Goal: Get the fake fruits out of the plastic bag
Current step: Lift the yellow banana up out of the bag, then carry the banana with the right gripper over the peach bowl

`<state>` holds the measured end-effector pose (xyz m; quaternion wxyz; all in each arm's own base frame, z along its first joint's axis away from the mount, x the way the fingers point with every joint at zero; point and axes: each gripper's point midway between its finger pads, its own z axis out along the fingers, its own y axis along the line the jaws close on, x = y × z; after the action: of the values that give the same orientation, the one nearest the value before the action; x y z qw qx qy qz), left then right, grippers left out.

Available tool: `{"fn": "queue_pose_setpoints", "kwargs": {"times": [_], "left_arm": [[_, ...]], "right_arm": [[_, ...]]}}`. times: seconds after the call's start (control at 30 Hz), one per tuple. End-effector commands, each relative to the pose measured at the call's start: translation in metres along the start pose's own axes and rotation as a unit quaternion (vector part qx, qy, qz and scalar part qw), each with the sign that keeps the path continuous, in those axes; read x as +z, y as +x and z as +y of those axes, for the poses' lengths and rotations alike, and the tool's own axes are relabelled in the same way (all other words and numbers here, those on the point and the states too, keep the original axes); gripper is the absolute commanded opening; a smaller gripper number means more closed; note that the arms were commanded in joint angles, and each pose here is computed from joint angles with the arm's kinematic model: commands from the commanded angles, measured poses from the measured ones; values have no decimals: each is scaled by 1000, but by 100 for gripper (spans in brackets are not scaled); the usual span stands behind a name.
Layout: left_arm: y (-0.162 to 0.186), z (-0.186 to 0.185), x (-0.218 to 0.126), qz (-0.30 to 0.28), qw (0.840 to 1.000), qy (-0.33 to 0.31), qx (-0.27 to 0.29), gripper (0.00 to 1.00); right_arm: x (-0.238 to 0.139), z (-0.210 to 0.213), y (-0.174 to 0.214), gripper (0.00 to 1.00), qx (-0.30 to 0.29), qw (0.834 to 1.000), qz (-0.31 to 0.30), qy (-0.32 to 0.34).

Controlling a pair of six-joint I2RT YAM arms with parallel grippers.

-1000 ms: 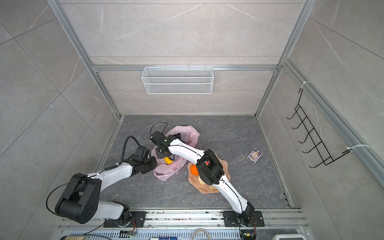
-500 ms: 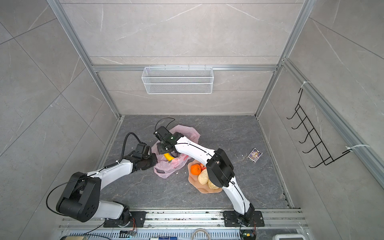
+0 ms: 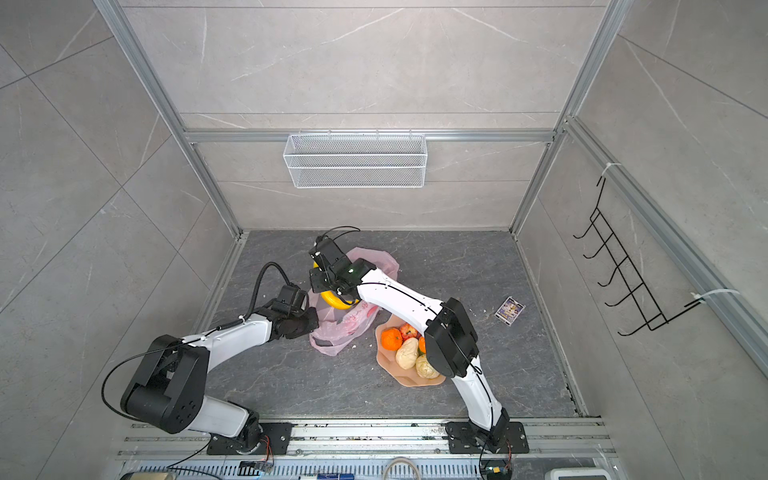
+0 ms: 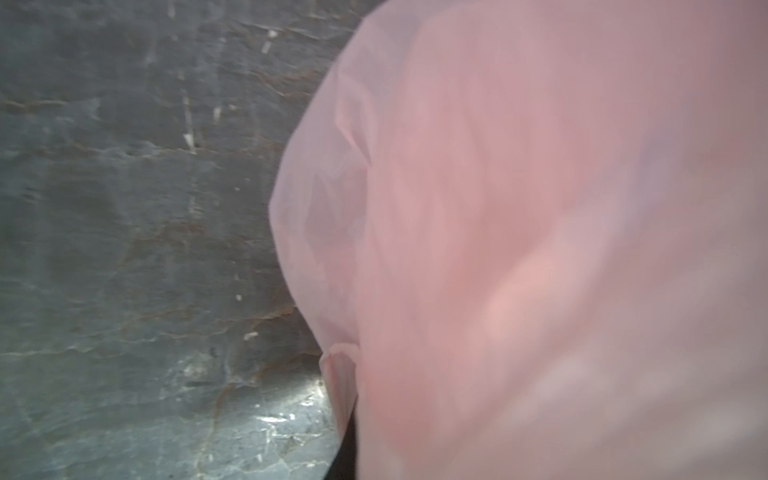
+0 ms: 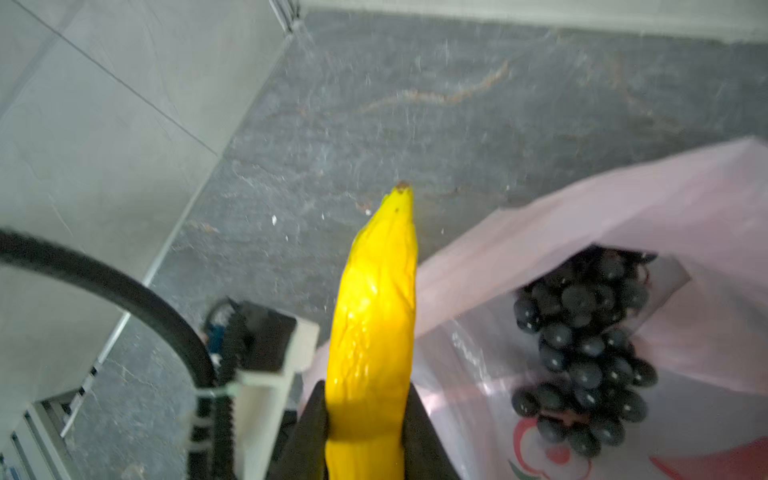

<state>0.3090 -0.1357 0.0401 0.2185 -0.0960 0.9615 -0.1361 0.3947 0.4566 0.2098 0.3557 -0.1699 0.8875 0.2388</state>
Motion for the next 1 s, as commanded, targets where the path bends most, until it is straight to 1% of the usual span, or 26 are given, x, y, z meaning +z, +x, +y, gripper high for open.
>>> {"fn": "queue_pose_setpoints", "kwargs": {"times": [0.0, 0.1, 0.2, 0.33, 0.4, 0.5, 0.7, 0.83, 0.97], "left_arm": [[-12, -10, -12, -22, 999, 6, 32, 3], [-15, -12, -17, -26, 999, 6, 41, 3], [-20, -11, -22, -30, 999, -5, 43, 3], [-32, -3, -23, -40, 998, -34, 45, 3], [-38, 0, -24, -46, 997, -40, 42, 3], [-46, 3, -25, -55, 997, -43, 45, 3], [-51, 1, -23, -76, 994, -37, 74, 3], [-46, 0, -21, -85, 993, -18, 83, 2], [-43, -2, -20, -85, 993, -9, 82, 2]], "right_arm": [[10, -7, -24, 20, 22, 999, -40, 17], [14, -8, -33, 20, 39, 998, -52, 17], [7, -1, -35, 20, 37, 998, -43, 2], [-20, 6, -25, 20, 14, 1000, -17, -18], [-43, 6, -18, 20, -3, 1000, -9, -21], [-73, 0, 2, 20, -27, 999, 10, -22], [-126, -29, 55, 19, -59, 997, 54, 9], [-157, -49, 86, 19, -67, 994, 79, 35], [-181, -59, 120, 19, -71, 991, 101, 54]]}}
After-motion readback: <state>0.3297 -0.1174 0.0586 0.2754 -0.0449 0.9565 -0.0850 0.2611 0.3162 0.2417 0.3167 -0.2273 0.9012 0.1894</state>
